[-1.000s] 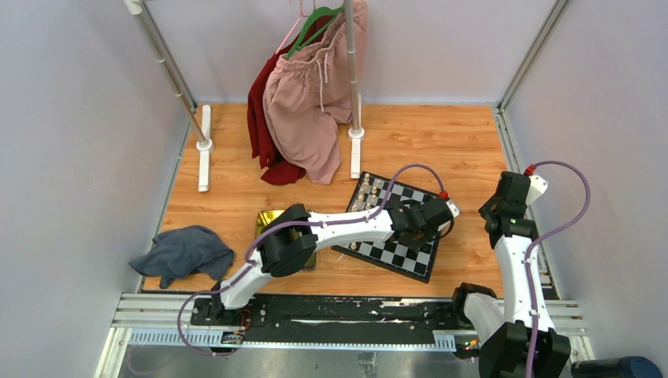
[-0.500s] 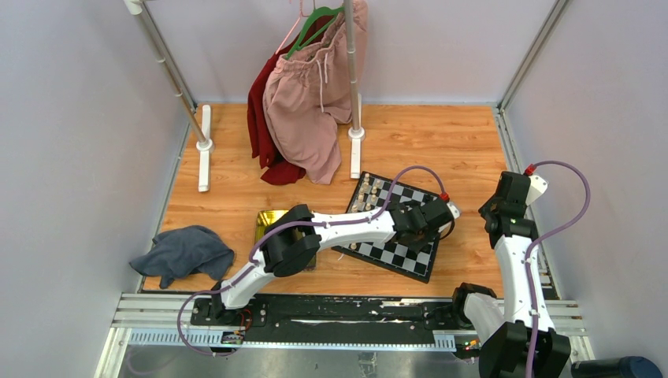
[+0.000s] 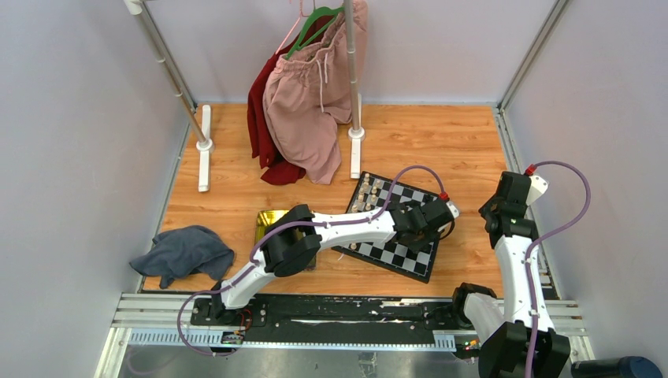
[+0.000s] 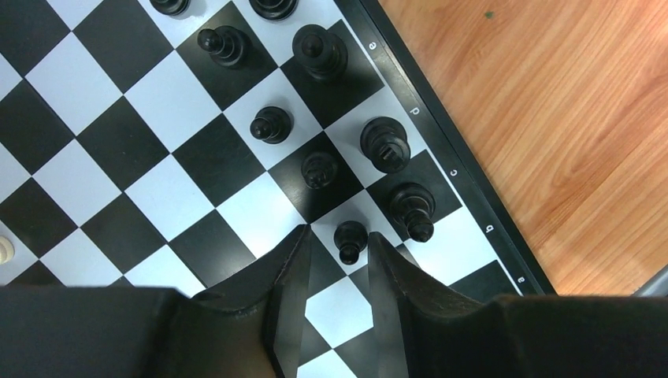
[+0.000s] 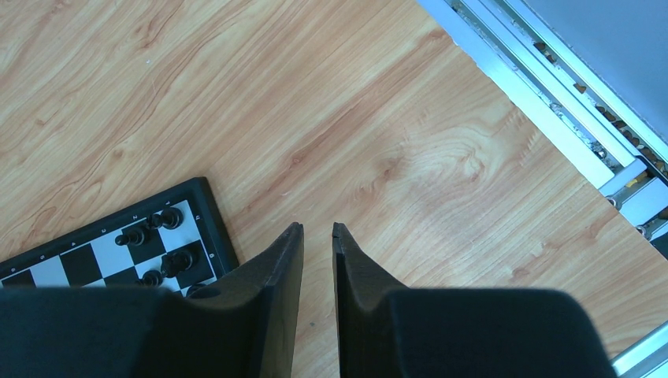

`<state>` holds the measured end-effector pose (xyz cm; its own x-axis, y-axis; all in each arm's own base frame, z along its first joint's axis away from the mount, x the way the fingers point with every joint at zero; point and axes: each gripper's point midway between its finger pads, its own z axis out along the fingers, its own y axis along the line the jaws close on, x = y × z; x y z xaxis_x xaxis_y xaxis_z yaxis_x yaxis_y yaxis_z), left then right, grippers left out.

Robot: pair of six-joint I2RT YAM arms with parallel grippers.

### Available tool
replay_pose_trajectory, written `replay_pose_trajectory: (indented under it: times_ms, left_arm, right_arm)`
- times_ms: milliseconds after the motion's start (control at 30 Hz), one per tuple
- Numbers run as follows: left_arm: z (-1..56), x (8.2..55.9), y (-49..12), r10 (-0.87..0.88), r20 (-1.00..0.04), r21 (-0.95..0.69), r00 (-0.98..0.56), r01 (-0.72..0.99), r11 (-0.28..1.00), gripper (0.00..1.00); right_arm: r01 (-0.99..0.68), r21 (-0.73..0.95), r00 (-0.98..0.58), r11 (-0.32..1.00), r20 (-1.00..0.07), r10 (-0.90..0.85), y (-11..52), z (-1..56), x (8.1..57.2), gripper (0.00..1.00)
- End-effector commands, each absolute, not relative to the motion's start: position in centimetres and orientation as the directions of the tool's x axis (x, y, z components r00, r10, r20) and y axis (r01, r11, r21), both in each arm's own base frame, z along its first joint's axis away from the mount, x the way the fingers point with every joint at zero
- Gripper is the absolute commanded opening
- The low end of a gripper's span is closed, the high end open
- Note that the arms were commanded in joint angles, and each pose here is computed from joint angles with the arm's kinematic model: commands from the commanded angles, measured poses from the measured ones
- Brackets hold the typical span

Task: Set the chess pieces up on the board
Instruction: Place the chess piece on the chessboard, then pick up the chess piece from the storage box.

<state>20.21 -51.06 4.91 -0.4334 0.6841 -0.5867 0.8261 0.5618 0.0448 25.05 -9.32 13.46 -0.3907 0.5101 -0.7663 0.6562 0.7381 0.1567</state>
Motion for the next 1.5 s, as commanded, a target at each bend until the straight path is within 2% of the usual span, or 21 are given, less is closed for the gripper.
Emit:
replay_pose_trajectory:
  times_ms: [0, 367, 800, 1133, 1467]
  left_arm:
    - [5.2, 20.4, -50.7, 0.685, -0.588, 0.069, -0.429, 0.818, 0.571, 0.38]
    - [8.2, 21.2, -48.5, 0.676, -0.604, 0.136, -0.423, 0.78, 0.611, 0.39]
    - [15.6, 21.4, -41.4, 0.581, -0.673, 0.177, -0.457, 0.664, 0.727, 0.68]
    - [15.2, 23.4, -26.8, 0.321, -0.707, 0.135, -0.631, 0.324, 0.936, 0.68]
    - [10.9, 23.6, -14.4, 0.084, -0.677, 0.152, -0.732, -0.028, 0.988, 0.68]
  right_arm:
    - [0.669, 0.17, -0.374, 0.724, -0.765, 0.525, -9.6, 13.3, 24.8, 0.25]
    - [0.655, 0.175, -0.373, 0.735, -0.771, 0.516, -9.4, 13.7, 24.9, 0.24]
    - [0.626, 0.194, -0.384, 0.755, -0.766, 0.515, -8.6, 13.9, 25.3, 0.24]
    - [0.591, 0.211, -0.404, 0.779, -0.759, 0.512, -7.6, 14.0, 25.5, 0.24]
    - [0.546, 0.231, -0.427, 0.806, -0.75, 0.504, -6.6, 13.8, 26.2, 0.23]
